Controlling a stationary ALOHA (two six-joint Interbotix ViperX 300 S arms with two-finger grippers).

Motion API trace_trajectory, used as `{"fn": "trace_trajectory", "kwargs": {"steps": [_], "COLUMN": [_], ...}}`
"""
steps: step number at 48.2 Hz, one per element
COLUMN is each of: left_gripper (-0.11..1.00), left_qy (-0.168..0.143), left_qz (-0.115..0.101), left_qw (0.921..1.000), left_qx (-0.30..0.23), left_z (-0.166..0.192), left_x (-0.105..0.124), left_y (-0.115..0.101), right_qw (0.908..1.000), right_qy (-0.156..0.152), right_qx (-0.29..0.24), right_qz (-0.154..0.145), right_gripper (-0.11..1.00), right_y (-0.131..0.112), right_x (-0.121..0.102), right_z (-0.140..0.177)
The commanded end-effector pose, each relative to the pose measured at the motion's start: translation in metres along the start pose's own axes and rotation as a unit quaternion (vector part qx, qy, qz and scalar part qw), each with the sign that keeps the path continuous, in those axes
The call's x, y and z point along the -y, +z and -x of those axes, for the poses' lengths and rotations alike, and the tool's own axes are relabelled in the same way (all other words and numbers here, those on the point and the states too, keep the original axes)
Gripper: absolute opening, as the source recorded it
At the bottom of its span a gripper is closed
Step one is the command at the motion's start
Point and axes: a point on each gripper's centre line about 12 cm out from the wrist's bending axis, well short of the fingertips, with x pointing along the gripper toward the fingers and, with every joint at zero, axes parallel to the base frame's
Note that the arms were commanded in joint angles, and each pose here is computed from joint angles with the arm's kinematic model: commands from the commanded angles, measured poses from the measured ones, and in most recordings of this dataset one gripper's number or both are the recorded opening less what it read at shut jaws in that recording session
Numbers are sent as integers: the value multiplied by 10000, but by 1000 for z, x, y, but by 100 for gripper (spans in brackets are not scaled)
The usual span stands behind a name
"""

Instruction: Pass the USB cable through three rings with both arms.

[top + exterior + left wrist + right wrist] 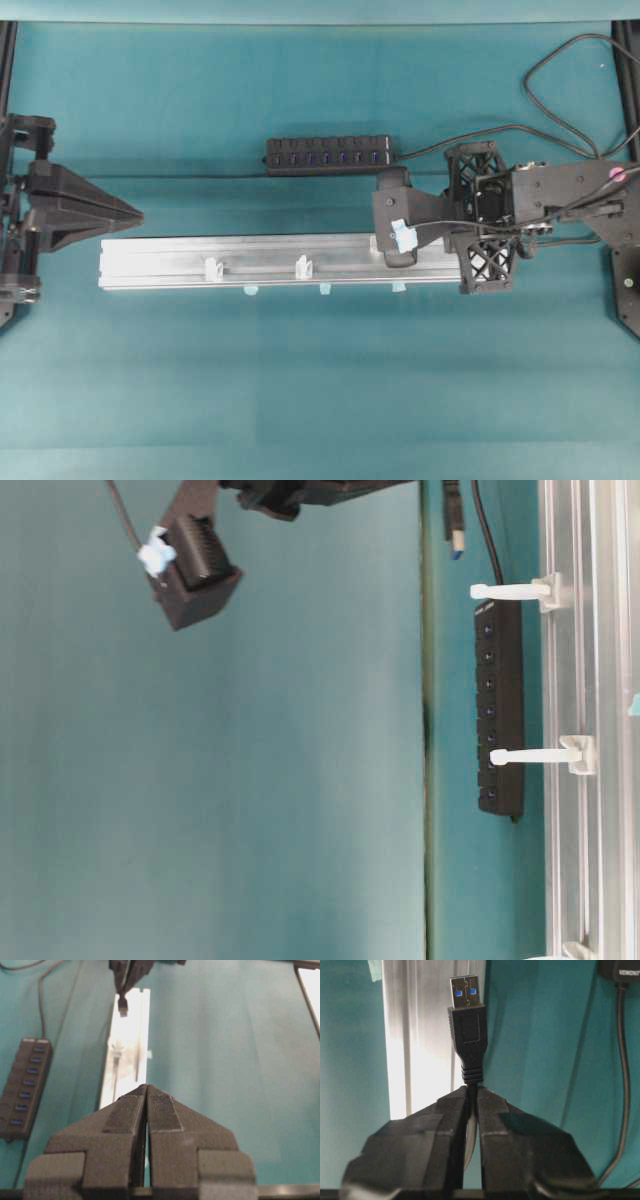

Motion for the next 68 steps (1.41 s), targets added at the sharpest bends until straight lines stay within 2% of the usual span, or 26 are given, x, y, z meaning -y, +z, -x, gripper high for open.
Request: {"fn": "trace_trajectory", "kwargs": {"steps": [1, 16, 37, 40, 43, 50, 53, 55, 61, 68], "left_gripper": [1, 1, 2, 9, 23, 68, 83, 83, 70, 69], "left_qy": [1, 48, 144, 153, 157, 133, 135, 142, 142, 143], "left_qz": [2, 25, 55, 42, 42, 50, 35, 30, 30, 30], "left_qw": [10000, 9981, 9994, 9996, 9997, 9999, 9999, 9999, 9999, 9999], "left_qx": [85, 612, 305, 213, 159, 88, 73, 73, 73, 58], "left_z": [-4, -8, -30, -33, -36, -40, -41, -41, -41, -41], "left_x": [0, -4, -9, -9, -9, -8, -8, -8, -8, -8], "left_y": [7, 18, 6, 3, 2, 1, 1, 1, 1, 0], "right_qw": [10000, 9996, 9993, 9993, 9992, 9986, 9981, 9978, 9971, 9970], "right_qy": [-19, 7, 20, 28, 31, 62, 68, 70, 76, 88], "right_qx": [74, 147, 201, 208, 221, 312, 355, 383, 465, 512], "right_qz": [-49, -230, -300, -316, -326, -424, -502, -544, -598, -580], "right_gripper": [-8, -8, -8, -8, -8, -8, -8, -8, -8, -8], "right_y": [1, 1, 0, -1, -2, -2, -2, 0, 2, 6], "right_x": [1, -1, -2, -2, -2, -3, -2, -1, 0, -1], "right_z": [-2, -9, -14, -15, -17, -22, -25, -26, -29, -34]}}
